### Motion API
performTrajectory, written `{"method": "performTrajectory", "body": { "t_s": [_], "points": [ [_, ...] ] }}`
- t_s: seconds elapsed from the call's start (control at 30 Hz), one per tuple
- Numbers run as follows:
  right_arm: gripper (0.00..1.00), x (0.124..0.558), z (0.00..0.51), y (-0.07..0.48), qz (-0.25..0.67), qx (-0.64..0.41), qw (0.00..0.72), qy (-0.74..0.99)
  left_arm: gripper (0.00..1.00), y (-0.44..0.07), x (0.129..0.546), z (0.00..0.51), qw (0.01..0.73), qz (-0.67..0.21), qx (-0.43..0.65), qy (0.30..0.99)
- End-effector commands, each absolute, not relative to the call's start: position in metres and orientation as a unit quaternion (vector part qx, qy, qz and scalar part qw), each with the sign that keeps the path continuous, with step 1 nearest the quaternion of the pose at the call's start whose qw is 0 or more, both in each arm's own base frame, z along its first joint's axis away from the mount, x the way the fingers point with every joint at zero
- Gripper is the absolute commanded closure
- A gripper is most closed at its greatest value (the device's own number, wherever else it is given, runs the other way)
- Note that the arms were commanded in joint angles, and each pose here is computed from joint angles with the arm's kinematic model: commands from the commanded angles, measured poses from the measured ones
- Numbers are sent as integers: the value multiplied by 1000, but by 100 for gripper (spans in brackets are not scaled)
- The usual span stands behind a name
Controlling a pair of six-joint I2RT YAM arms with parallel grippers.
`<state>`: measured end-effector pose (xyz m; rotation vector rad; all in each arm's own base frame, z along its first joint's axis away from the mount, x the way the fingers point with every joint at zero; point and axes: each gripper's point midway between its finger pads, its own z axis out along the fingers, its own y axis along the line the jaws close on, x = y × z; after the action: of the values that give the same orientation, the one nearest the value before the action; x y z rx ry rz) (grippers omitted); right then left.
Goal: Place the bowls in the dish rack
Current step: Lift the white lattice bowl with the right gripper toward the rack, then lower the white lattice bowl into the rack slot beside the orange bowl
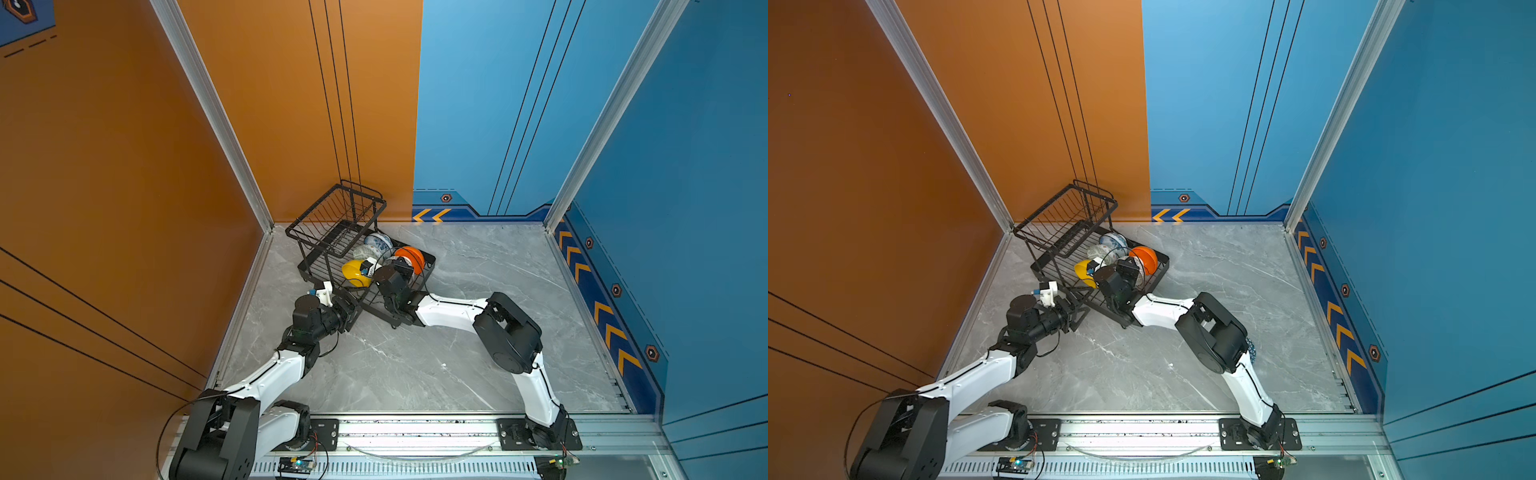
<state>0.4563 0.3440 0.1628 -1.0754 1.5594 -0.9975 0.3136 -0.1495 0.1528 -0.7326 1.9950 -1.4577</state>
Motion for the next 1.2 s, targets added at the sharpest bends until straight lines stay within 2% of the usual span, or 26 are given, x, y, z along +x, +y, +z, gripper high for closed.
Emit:
{"method": "performTrajectory", "body": {
  "t_s": [0.0, 0.6, 1.17],
  "points": [
    [100, 472, 198, 342, -435, -403, 511, 622, 2, -150, 313, 151, 275, -555, -263, 740],
    [100, 486, 165, 334, -465, -417, 487, 610, 2, -145, 318, 138, 264, -558, -271, 739],
    [100, 464, 133, 332, -465, -433, 466, 615, 2, -142, 315, 131, 260, -555, -276, 741]
  ]
}}
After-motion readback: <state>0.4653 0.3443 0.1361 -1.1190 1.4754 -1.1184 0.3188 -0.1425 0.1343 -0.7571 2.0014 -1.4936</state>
